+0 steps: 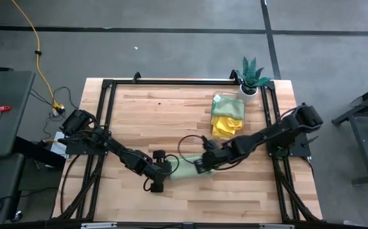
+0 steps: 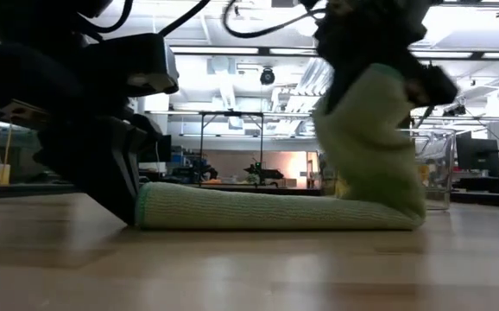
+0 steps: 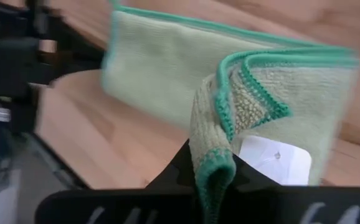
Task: Fold microfiber towels
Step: Fold the green microfiber towel
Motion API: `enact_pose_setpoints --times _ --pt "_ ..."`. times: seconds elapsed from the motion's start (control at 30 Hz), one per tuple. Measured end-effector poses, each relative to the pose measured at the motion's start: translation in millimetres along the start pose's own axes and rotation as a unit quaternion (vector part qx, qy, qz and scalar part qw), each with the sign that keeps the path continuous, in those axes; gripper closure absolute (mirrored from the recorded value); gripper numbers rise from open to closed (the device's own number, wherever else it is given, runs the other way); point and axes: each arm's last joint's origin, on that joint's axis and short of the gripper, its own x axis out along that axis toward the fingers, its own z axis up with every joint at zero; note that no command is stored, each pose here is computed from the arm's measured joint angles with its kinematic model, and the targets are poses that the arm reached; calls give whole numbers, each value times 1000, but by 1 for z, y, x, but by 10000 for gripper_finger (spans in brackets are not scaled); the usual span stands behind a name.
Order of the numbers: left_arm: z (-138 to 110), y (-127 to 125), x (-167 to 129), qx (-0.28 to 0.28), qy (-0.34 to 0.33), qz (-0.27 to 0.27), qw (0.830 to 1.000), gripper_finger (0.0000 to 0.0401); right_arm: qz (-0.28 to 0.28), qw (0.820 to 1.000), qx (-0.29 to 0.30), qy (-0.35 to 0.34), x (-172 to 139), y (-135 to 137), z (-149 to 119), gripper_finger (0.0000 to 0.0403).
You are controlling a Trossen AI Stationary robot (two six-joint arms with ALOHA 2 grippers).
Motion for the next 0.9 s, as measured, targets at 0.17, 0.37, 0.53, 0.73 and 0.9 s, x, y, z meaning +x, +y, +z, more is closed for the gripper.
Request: enact_pose_setpoints --times 0.17,0.37,0.53,0.73,0.9 --pt "1 0 0 -2 -6 0 1000 401 41 999 11 -6 25 10 1 403" --pt "2 0 1 -6 -15 -1 1000 401 72 996 37 -30 42 15 7 403" --pt "3 0 1 -8 -19 -3 1000 401 100 994 43 -28 46 19 10 403" --pt "4 -1 1 -8 -22 -2 1000 401 109 992 49 -26 53 20 11 395" --pt "4 -1 1 -8 -21 -2 1000 401 131 990 50 -34 55 24 11 373"
